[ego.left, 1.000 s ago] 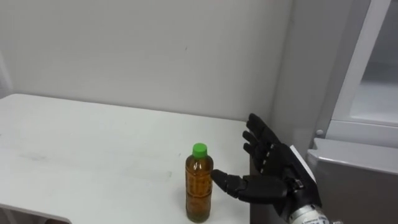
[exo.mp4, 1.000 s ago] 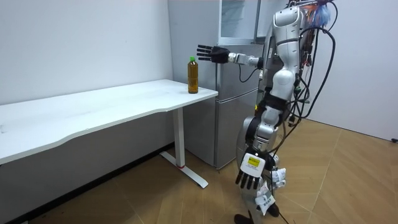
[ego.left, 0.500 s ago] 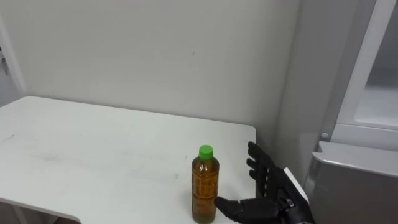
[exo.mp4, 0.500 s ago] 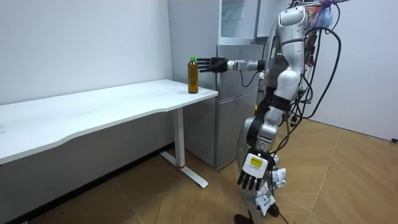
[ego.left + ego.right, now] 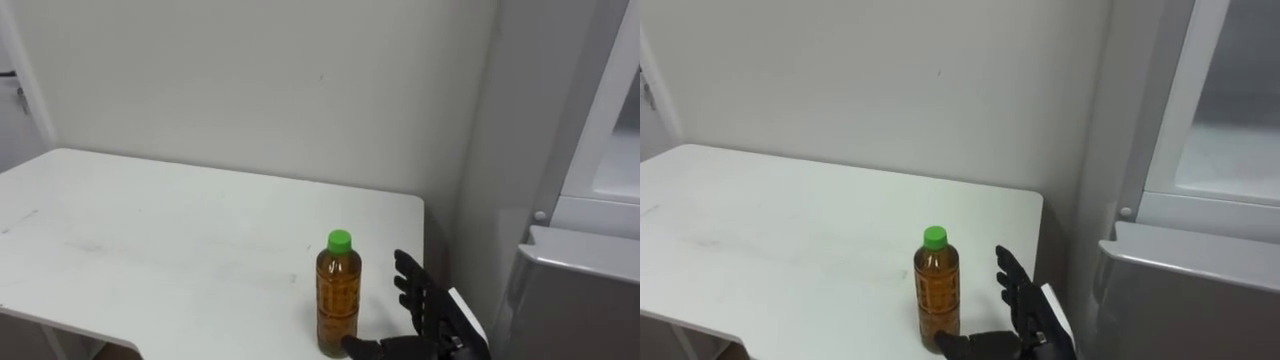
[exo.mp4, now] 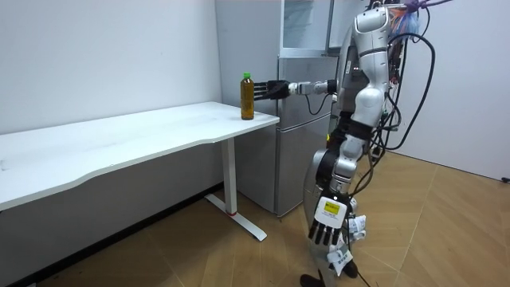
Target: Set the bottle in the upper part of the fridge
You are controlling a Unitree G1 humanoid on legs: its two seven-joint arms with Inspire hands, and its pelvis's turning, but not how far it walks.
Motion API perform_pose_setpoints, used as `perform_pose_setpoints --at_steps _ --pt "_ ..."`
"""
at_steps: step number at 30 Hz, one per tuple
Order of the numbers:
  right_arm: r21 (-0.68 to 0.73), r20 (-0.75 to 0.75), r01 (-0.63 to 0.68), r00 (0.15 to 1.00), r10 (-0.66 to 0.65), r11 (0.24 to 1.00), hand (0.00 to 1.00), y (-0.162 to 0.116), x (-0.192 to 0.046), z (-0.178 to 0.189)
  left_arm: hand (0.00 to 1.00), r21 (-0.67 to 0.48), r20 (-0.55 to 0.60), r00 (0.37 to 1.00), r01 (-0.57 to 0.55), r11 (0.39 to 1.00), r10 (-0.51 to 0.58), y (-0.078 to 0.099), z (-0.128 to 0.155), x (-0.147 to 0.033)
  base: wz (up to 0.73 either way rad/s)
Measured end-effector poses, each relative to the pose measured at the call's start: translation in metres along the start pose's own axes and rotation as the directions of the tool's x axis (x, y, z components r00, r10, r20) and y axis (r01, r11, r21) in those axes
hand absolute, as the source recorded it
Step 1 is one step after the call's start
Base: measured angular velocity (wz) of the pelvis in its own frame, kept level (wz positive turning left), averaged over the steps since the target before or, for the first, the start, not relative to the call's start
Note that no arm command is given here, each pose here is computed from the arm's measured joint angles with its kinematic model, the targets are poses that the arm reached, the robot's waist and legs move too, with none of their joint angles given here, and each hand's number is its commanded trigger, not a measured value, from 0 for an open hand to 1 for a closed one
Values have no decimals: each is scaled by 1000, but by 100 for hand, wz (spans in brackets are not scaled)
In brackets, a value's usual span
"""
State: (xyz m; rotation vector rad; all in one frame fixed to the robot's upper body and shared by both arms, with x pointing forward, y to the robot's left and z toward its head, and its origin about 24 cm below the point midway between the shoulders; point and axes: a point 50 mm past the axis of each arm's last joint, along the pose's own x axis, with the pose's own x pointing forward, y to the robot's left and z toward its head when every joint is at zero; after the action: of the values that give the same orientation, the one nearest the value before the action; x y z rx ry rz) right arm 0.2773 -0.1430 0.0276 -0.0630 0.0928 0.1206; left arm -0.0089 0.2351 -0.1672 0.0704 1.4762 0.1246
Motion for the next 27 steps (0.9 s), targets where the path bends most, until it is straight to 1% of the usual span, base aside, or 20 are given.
perform_pose_setpoints --at_steps 6,11,19,27 --pt "-2 -11 29 1000 -29 1000 0 -2 0 -3 0 32 -3 1000 12 999 -12 -4 1 0 5" --pt "-1 -11 43 999 -43 999 0 -2 0 -3 0 37 1 1000 13 999 -13 -4 2 0 5" --pt "-63 -4 23 1000 -23 998 0 3 0 -3 0 39 -1 1000 16 999 -16 -4 1 0 1" --pt "-63 1 22 1000 -22 998 0 4 0 -2 0 45 -7 1000 21 999 -20 -5 0 0 2"
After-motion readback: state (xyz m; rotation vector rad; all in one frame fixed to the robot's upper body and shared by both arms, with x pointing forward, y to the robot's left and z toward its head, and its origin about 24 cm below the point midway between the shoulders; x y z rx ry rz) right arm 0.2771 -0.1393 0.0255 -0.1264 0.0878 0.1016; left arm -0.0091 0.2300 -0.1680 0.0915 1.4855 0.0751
